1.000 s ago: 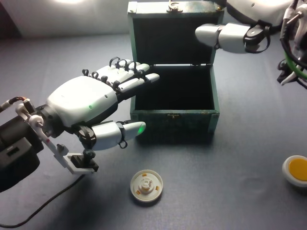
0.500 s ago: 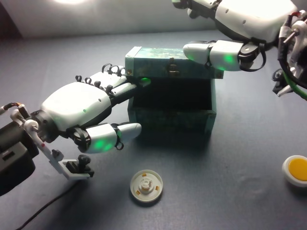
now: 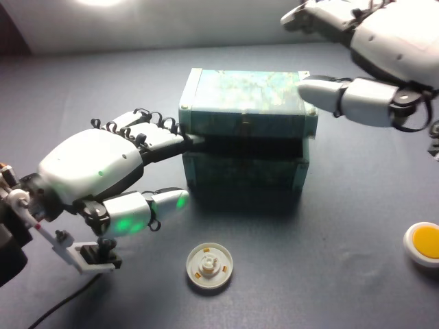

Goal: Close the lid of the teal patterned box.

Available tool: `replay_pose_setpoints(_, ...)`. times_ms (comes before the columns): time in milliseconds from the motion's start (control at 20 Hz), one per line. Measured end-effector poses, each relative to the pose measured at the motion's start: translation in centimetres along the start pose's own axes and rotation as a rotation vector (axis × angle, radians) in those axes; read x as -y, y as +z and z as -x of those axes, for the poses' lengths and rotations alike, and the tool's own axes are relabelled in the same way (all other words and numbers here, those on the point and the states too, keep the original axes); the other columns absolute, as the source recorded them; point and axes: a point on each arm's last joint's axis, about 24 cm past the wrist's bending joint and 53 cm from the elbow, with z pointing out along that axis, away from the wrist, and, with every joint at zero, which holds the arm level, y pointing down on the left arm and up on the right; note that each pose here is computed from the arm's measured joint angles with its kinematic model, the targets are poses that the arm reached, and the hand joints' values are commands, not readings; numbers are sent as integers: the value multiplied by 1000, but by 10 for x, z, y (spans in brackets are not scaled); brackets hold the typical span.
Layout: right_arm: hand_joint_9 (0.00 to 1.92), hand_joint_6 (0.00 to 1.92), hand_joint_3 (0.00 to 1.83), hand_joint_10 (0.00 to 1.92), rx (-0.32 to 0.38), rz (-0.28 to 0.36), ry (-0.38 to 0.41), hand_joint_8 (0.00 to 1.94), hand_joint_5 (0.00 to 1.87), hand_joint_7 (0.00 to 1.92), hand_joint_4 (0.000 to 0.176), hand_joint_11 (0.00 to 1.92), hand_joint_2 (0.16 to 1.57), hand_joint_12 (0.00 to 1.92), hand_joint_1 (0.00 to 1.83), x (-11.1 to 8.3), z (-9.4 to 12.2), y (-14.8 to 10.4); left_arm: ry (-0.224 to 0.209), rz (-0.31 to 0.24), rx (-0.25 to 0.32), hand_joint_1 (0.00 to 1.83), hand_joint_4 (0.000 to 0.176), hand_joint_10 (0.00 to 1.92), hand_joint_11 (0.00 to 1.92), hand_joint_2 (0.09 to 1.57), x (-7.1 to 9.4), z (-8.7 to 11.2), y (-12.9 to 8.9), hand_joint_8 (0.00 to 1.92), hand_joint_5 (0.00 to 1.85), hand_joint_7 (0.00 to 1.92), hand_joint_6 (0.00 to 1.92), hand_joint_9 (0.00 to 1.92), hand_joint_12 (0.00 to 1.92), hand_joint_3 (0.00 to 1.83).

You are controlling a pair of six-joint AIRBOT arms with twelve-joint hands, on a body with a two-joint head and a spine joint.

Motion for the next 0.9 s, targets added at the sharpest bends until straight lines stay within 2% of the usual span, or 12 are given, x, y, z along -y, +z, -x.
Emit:
replay_pose_setpoints(50,132,713,9,1256,14,3,14,688,0,260,0,56,1401,1914,116,0,3,-7,1,-9,6,122,0,1082,248,1434,3,2,-2,248,459,619,116,455,1811,2)
replay_pose_setpoints(150,84,603,10,1135,27,17,38,622,0,218,0,1,1436,1871,124,-1,4,-17,2,-32,20,126,0,1183,419,1430,9,6,-4,484,565,716,306,587,1751,0)
replay_pose_setpoints(250,81,560,1,1067,49,31,69,420,0,238,0,0,1449,1772,89,-1,9,-30,2,-48,41,173,0,1686,958,1416,14,13,-8,1379,593,880,986,980,1912,1)
replay_pose_setpoints(450,152,663,0,1196,95,41,74,590,0,290,0,54,1409,1833,106,-2,23,-48,8,-80,58,246,0,1901,1003,1401,24,19,-15,1693,546,801,1437,935,1921,0)
replay_pose_setpoints(500,172,776,0,1331,106,48,75,812,0,257,0,98,1417,1882,110,-3,26,-54,10,-92,71,224,0,1886,970,1406,29,23,-18,1682,516,773,1429,904,1921,1)
replay_pose_setpoints(550,156,744,0,1380,114,55,73,930,0,160,0,98,1393,1917,76,-6,28,-61,19,-111,91,177,0,1398,366,1404,36,28,-22,1100,379,563,1024,497,1853,0)
replay_pose_setpoints(650,166,636,0,1329,133,70,61,854,0,186,0,115,1389,1921,67,-11,35,-74,47,-139,128,164,0,1047,123,1420,45,39,-30,580,332,445,447,345,1740,3)
replay_pose_setpoints(700,166,636,0,1329,150,78,58,854,0,186,0,115,1389,1921,67,-13,40,-79,58,-144,149,164,0,1047,123,1420,47,46,-34,580,332,445,447,345,1740,3)
replay_pose_setpoints(750,180,615,0,1058,168,88,52,533,0,278,0,14,1400,1873,90,-16,45,-86,65,-147,172,282,0,526,4,1451,48,53,-39,111,293,362,115,219,1394,3)
replay_pose_setpoints(800,180,615,0,1058,175,89,51,533,0,278,0,14,1400,1873,90,-17,48,-91,67,-143,189,282,0,526,4,1451,48,58,-42,111,293,362,115,219,1394,3)
replay_pose_setpoints(850,63,383,0,774,182,87,48,183,0,190,0,0,1400,1618,184,-17,50,-99,79,-144,208,185,59,61,0,1432,49,62,-47,14,55,75,7,13,562,0)
replay_pose_setpoints(900,63,383,0,774,186,87,45,183,0,190,0,0,1400,1618,184,-18,51,-104,78,-141,221,185,59,61,0,1432,49,65,-50,14,55,75,7,13,562,0)
